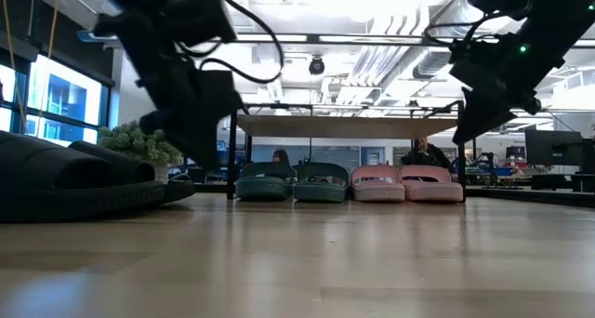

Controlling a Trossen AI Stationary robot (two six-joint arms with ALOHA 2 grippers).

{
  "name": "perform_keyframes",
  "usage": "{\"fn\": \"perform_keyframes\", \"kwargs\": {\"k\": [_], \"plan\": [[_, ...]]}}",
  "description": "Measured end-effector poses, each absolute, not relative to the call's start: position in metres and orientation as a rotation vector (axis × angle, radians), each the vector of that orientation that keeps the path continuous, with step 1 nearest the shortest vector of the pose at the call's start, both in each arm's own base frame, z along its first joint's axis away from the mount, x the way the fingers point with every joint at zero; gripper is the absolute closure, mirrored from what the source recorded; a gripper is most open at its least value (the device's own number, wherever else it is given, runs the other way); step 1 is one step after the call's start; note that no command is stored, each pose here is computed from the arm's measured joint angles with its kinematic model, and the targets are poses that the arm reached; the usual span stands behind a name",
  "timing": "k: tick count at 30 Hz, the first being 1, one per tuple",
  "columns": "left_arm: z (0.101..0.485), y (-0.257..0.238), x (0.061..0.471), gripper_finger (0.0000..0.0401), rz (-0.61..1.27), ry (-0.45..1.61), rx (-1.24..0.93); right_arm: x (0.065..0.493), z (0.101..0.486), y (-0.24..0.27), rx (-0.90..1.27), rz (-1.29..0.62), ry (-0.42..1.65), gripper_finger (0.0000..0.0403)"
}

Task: Pick and place slides into the shelf
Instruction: Adjust the slides under the shelf

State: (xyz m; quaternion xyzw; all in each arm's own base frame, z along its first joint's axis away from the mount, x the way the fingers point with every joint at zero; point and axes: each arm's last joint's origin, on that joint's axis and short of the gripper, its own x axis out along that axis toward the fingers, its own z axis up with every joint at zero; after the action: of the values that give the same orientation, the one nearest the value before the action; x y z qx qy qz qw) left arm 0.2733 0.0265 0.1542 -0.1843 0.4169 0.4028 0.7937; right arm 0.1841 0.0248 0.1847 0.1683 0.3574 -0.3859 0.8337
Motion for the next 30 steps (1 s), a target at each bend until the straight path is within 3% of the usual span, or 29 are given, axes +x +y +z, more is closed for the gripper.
{"fn": "perform_keyframes", "kwargs": {"k": [16,30], "plan": [[0.146,0.051,0.297,0.0334,0.925,0.981,-0.383,0.188,0.180,0.025,0.291,-0.820,0.778,0.0403],[0.135,0.060,0.305,0.0334,0.844,0.996,-0.410,0.190,0.180,0.026,0.281,-0.804,0.770,0.0403]]}}
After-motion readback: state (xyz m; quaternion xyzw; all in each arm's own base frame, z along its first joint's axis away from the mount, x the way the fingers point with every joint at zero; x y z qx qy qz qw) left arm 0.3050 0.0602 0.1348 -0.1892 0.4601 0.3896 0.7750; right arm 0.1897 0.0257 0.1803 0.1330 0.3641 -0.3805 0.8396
